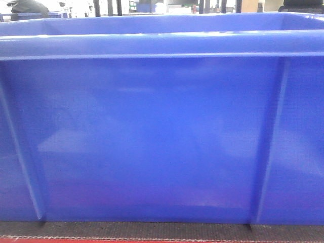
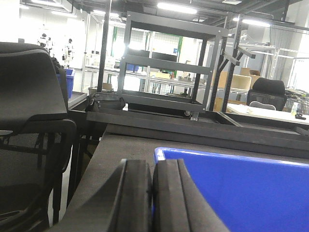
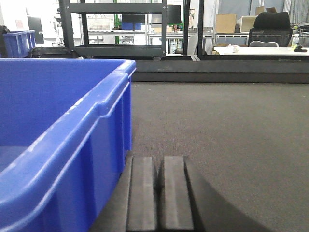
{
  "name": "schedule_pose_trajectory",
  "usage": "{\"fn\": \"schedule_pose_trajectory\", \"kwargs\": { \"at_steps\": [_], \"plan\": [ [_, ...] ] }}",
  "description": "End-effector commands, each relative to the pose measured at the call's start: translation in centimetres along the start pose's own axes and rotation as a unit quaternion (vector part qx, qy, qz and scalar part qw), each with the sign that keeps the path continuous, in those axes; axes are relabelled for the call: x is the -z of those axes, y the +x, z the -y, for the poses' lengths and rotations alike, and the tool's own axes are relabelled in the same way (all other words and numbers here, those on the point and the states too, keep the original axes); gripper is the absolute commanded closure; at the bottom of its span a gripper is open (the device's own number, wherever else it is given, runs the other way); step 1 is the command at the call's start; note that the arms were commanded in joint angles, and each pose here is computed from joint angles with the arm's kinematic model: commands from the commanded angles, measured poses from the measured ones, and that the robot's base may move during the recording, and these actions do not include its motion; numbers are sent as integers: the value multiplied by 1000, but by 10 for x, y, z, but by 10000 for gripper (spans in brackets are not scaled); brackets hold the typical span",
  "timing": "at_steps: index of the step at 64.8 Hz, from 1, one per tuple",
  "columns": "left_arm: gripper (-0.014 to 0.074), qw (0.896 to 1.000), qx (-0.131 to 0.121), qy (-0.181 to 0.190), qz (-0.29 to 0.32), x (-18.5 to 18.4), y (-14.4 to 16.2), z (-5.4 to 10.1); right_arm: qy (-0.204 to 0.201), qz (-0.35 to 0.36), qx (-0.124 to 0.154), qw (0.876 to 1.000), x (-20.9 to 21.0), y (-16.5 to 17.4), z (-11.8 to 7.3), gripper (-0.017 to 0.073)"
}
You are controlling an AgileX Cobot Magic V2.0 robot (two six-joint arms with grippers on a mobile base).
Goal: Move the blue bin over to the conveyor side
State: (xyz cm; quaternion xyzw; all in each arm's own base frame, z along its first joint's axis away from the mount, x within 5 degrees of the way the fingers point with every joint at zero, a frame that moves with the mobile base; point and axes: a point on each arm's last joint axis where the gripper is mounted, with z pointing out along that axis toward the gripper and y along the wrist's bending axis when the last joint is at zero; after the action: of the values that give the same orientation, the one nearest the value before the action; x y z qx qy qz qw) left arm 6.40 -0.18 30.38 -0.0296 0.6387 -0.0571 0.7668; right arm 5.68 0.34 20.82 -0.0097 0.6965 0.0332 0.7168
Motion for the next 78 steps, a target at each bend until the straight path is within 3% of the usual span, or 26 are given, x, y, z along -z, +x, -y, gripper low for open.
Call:
{"fn": "schedule_pose_trajectory", "kwargs": {
  "at_steps": [1,62,66,72,78],
  "plan": [
    [582,1000,-2,-1,10,1,-1,0,3,16,5,1000,0,-3,0,648],
    [582,1000,-2,-2,4,0,1,0,3,22,5,1000,1,-4,0,648],
    [582,1000,-17,-3,-11,0,11,-2,3,22,5,1000,1,-4,0,648],
    [582,997,-59,-4,-39,3,35,-5,3,22,5,1000,1,-4,0,648],
    [582,996,-69,-5,-55,11,60,-7,3,22,5,1000,1,-4,0,648]
  ]
}}
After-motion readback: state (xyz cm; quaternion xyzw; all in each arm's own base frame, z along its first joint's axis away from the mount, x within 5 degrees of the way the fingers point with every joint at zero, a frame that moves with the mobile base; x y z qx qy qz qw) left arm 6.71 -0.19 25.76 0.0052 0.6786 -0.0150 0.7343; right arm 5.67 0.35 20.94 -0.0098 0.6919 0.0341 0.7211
